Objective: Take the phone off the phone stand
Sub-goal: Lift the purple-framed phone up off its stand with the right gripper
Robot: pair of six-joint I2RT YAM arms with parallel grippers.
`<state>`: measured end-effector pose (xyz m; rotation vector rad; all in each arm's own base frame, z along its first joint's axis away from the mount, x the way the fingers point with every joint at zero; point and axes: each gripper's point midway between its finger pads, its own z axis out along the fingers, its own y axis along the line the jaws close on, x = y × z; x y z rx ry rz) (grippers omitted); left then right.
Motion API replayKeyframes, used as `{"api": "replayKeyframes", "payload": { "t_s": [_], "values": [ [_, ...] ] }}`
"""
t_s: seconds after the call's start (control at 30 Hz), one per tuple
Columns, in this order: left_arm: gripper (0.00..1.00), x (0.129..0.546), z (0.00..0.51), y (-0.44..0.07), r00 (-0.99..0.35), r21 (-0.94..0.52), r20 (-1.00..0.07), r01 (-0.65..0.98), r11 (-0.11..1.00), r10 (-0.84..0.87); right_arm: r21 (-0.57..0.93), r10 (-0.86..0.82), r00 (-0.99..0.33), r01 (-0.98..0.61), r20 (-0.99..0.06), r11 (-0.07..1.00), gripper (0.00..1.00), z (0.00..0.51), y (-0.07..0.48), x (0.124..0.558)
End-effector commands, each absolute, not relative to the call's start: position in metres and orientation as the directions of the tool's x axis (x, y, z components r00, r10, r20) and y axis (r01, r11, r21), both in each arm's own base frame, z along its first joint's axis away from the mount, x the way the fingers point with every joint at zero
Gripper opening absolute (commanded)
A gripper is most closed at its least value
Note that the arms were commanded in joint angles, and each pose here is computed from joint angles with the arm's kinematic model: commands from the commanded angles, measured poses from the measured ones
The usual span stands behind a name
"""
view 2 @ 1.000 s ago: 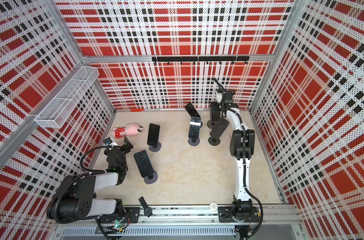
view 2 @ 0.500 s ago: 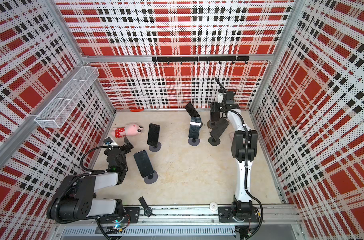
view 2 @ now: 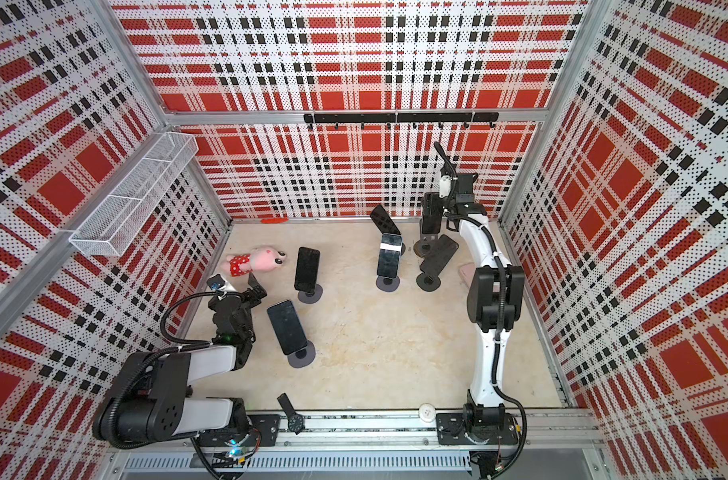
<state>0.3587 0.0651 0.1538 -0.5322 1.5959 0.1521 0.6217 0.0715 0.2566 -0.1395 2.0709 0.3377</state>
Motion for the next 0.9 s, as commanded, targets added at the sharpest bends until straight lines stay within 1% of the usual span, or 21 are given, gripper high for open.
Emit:
{"api": "replayKeyframes", "payload": {
  "t_s": [0.0, 0.3, 0.43, 0.57, 0.67, 0.77, 0.87],
  "values": [
    [0.98, 0.358, 0.158, 0.063, 0.007, -0.219, -0.972, -0.407, 0.887, -0.237, 0.186, 0.042, -0.414, -0.314, -0.909, 0.931, 0.67, 0.313, 0.091, 0.605],
    [0.98, 0.358, 0.157, 0.063, 0.005, -0.218, -0.972, -0.405, 0.888, -0.237, 0.148, -0.036, -0.372, -0.454, -0.927, 0.879, 0.67, 0.344, 0.156, 0.576],
    [0.98, 0.358, 0.157, 0.063, 0.004, -0.217, -0.972, -0.404, 0.888, -0.236, 0.152, -0.042, -0.357, -0.497, -0.933, 0.854, 0.67, 0.357, 0.177, 0.562],
    [0.98, 0.357, 0.157, 0.062, 0.004, -0.216, -0.972, -0.405, 0.888, -0.235, 0.169, -0.056, -0.356, -0.569, -0.933, 0.805, 0.67, 0.363, 0.207, 0.543],
    [0.98, 0.355, 0.159, 0.062, 0.013, -0.218, -0.972, -0.406, 0.888, -0.233, 0.183, -0.095, -0.378, -0.634, -0.921, 0.751, 0.67, 0.356, 0.235, 0.524],
    [0.98, 0.352, 0.16, 0.062, 0.021, -0.218, -0.973, -0.412, 0.885, -0.23, 0.182, -0.11, -0.373, -0.662, -0.921, 0.727, 0.67, 0.361, 0.257, 0.51],
    [0.98, 0.342, 0.16, 0.068, 0.039, -0.217, -0.973, -0.476, 0.852, -0.226, 0.174, -0.135, -0.366, -0.695, -0.921, 0.698, 0.67, 0.369, 0.279, 0.493]
  ]
}}
